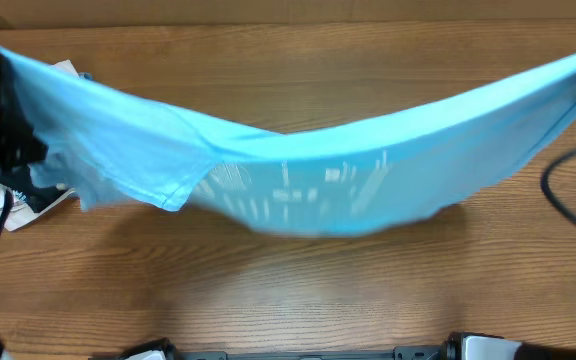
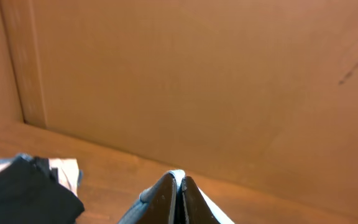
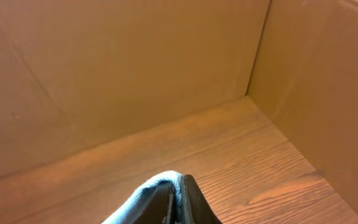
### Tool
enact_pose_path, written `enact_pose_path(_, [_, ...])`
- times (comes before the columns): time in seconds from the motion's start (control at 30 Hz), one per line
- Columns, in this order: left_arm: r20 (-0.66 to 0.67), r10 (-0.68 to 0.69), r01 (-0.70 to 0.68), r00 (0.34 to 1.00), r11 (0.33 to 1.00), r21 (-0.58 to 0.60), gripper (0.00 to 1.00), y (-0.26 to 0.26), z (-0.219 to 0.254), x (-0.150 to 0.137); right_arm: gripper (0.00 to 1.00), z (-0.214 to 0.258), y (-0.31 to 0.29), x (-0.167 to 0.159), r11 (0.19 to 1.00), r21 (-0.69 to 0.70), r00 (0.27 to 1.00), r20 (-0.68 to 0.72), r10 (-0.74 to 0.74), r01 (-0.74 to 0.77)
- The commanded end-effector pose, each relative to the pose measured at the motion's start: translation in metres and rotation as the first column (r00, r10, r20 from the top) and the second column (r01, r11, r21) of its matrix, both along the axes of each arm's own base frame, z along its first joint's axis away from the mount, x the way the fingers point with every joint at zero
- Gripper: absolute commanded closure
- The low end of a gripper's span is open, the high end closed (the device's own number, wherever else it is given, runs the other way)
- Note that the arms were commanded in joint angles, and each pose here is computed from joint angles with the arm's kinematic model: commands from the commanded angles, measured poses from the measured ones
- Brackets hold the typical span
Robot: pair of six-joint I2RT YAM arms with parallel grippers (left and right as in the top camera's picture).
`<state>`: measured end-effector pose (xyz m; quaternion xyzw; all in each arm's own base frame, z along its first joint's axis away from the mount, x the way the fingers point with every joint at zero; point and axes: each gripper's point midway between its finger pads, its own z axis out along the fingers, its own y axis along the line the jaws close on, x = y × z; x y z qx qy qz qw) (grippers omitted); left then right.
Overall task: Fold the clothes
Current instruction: 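Lift the shirt with both grippers and swing it toward the back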
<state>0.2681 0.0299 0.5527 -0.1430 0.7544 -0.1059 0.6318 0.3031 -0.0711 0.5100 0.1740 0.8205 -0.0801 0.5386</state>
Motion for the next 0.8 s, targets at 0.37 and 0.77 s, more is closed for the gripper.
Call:
enact_pose_path(0.37, [-0.199, -0.268, 0.271, 0.942, 0.962, -0.014, 0.96, 0.0, -0.132, 0.236, 0.96, -0.135, -0.01, 0.202, 0.997, 0.048, 0.976, -0.204, 0.075, -0.067])
enact_pose_path(0.77, [0.302, -0.244, 0.212, 0.921, 0.968, 0.136, 0.96, 0.001, 0.059, 0.186, 0.96, 0.002, 0.002, 0.17, 0.994, 0.016, 0.975, 0.195, 0.106, -0.112])
